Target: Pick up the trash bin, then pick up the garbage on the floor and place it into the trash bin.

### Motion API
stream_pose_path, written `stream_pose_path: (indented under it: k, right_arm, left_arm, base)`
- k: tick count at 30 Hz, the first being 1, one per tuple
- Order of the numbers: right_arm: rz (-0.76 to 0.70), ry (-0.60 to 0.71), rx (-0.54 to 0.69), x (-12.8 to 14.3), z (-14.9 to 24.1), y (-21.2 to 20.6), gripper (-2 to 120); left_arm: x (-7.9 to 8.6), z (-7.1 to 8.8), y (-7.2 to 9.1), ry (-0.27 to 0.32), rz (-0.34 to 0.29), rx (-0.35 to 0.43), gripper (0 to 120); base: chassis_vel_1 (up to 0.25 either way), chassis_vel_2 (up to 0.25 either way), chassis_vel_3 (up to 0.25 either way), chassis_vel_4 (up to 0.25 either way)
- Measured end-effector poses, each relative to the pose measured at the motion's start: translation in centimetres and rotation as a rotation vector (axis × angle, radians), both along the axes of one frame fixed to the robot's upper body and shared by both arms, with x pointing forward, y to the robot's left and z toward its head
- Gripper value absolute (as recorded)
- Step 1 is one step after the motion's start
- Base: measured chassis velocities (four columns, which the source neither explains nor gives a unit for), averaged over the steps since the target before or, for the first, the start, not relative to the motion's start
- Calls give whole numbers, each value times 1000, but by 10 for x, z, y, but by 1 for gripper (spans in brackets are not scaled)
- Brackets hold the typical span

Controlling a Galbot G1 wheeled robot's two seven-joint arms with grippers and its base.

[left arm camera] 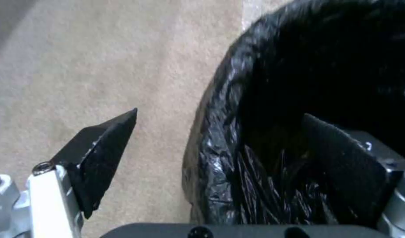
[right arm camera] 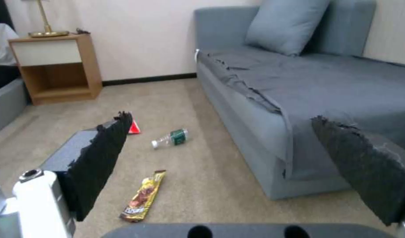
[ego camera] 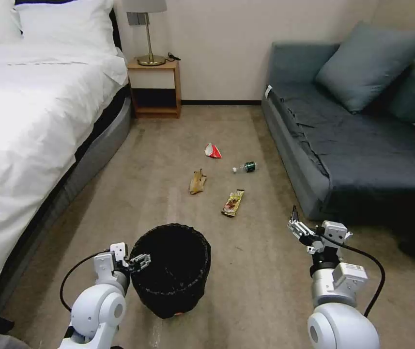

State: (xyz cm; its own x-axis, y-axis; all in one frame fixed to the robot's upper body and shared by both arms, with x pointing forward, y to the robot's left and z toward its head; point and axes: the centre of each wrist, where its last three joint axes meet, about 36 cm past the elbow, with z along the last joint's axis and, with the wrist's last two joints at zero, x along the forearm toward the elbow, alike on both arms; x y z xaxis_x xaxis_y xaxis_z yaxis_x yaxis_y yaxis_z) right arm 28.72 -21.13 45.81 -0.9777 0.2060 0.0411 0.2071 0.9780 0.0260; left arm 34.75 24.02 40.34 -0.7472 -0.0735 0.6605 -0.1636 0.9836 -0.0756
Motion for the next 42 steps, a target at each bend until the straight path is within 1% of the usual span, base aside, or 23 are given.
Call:
stream_pose_path:
  k: [4,7,10,11,12,16,17,19,20,24,25,28,29,30,34,36,37,38,40,41,42]
  right_arm:
    - [-8,-1,1,1,-1,-1,100]
    - [-10,-4,2,2,-1,-1,100]
    - [-13,-4,4,4,-2,0,100]
    - [-15,-5,5,4,-3,0,100]
    - [-15,-5,5,4,-3,0,100]
    - [-17,-9,6,6,-3,0,100]
    - [-17,-9,6,6,-3,0,100]
    - [-19,-10,5,6,-3,-1,100]
    - [-19,-10,5,6,-3,-1,100]
    - [-22,-12,5,6,-4,-1,100]
    - [-22,-12,5,6,-4,-1,100]
    - [-24,-14,2,6,-4,-2,100]
    - [-24,-15,1,5,-3,-2,100]
    - [-24,-15,1,5,-3,-2,100]
    - [-26,-19,-1,4,-2,-2,100]
    - [-26,-20,-1,4,-2,-2,100]
    - [-28,-23,-2,3,0,-3,100]
    - [-29,-25,-2,3,0,-3,100]
    - [-31,-28,10,2,2,-3,100]
    - [-31,-28,10,2,2,-3,100]
    - [-30,-29,18,2,3,-3,100]
  left_arm:
    - [6,-8,-1,20,2,-12,100]
    - [8,-11,-1,28,5,-17,100]
    - [9,-14,0,33,12,-21,98]
    - [9,-15,0,36,13,-22,94]
    - [9,-15,0,36,13,-22,94]
    - [8,-16,0,38,14,-23,78]
    - [8,-16,0,38,14,-23,78]
    - [7,-16,0,39,10,-28,66]
    - [7,-16,0,39,10,-28,66]
    - [5,-16,0,43,7,-38,48]
    - [5,-16,0,43,7,-38,48]
    - [2,-16,-1,46,6,-49,34]
    - [2,-16,-1,46,6,-52,31]
    - [2,-16,-1,46,6,-52,31]
    - [0,-15,-1,47,8,-64,15]
    - [0,-14,0,47,9,-66,14]
    - [-2,-13,0,47,12,-82,6]
    - [-3,-11,1,46,17,-92,4]
    - [-6,-6,3,39,22,-98,4]
    - [-6,-6,3,39,22,-98,4]
    - [-7,-1,4,28,26,-99,4]
  base:
    - [0,0,0,0]
    - [0,0,0,0]
    - [0,0,0,0]
    - [0,0,0,0]
    - [0,0,0,0]
    - [0,0,0,0]
    - [0,0,0,0]
    - [0,0,0,0]
    - [0,0,0,0]
    - [0,0,0,0]
    - [0,0,0,0]
    - [0,0,0,0]
    - [0,0,0,0]
    - [0,0,0,0]
    - [0,0,0,0]
    - [0,0,0,0]
    - [0,0,0,0]
    - [0,0,0,0]
    - [0,0,0,0]
    - [0,0,0,0]
    - [0,0,0,0]
